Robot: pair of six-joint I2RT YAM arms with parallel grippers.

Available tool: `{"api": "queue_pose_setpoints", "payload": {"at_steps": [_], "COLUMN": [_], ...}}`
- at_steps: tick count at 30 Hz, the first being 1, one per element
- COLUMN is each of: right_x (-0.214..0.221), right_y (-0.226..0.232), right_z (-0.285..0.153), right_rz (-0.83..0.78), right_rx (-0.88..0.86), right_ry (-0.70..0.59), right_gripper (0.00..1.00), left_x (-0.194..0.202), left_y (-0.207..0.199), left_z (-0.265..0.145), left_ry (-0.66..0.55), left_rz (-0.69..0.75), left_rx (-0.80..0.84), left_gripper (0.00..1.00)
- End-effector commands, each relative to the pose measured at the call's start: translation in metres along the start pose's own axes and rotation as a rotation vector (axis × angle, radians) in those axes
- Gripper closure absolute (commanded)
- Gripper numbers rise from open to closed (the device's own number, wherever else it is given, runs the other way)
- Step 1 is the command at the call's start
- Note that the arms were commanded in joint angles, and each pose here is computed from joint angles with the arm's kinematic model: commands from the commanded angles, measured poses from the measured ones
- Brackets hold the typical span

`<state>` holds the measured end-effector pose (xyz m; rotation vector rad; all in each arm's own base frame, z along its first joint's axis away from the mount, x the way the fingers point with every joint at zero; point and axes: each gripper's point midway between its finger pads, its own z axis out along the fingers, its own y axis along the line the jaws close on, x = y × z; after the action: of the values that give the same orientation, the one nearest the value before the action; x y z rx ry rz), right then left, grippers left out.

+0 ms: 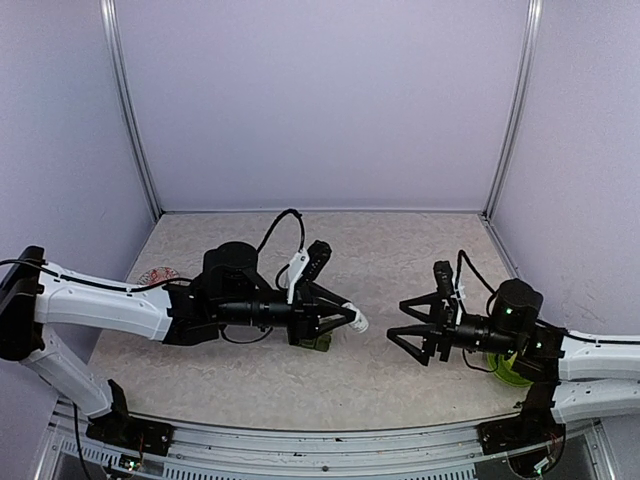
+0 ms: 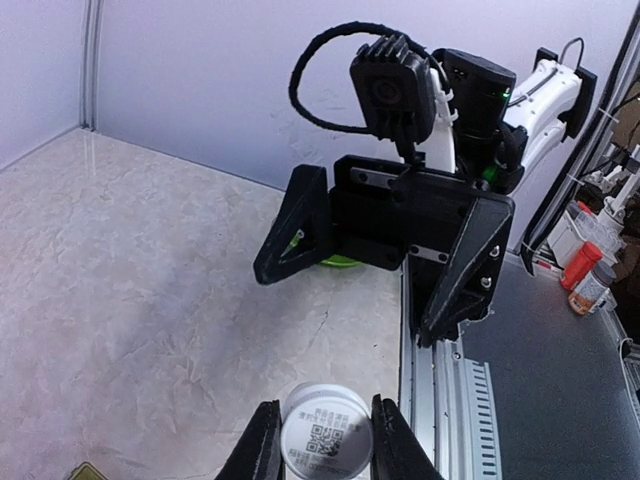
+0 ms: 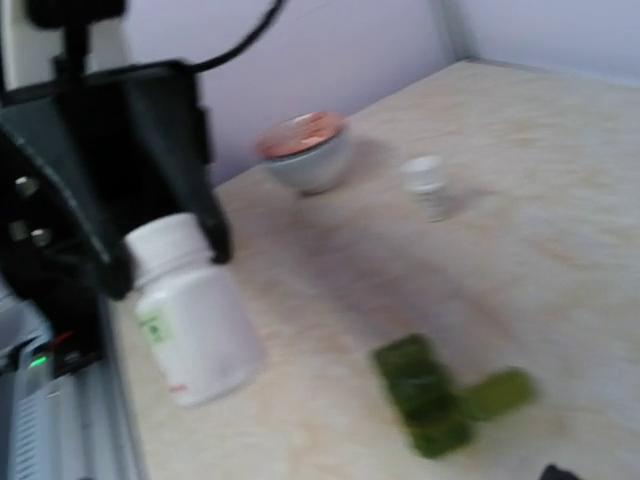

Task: Sort the pills into containers
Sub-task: Pass from the left arm to the right

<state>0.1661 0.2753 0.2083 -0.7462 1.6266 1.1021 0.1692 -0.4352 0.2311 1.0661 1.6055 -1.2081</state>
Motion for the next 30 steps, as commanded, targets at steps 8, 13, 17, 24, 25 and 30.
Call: {"api": "queue_pose_setpoints", "payload": {"at_steps": [8, 13, 17, 24, 25, 30], "right_x": [-0.045, -0.050, -0.054, -0.054, -0.054, -0.056], "right_y": [0.079, 0.097, 0.108, 0.121, 0.122, 0.125], "right_z": [0.041, 0.050, 0.053, 0.058, 0.060, 0.064], "right_rz": [-0.013, -0.007, 0.029, 0.058, 0.058, 0.070], "right_rx": [-0.368, -0.455, -0.504, -0.566, -0.569, -0.590], "right_ry": [-0.083, -0.081, -0.089, -0.090, -0.091, -0.104], "right_gripper": [0.07, 0.09, 0.11, 0.18, 0.20, 0.26], "left_x": [-0.034, -0.037, -0.037, -0.038, -0.038, -0.038], "left_y": [-0.056, -0.068, -0.068, -0.065, -0.065, -0.065], "left_z": [-0.044, -0.058, -0.058, -0.061, -0.062, -0.061], "left_ry": [-0.243, -0.296, -0.300, -0.320, -0.323, -0.325], "left_rz": [0.155, 0.181, 0.181, 0.181, 0.180, 0.180], "left_rx": [0.162, 0.196, 0.192, 0.160, 0.159, 0.157], "left_gripper": [0.91, 0.92, 0.92, 0.91, 0.91, 0.91]}}
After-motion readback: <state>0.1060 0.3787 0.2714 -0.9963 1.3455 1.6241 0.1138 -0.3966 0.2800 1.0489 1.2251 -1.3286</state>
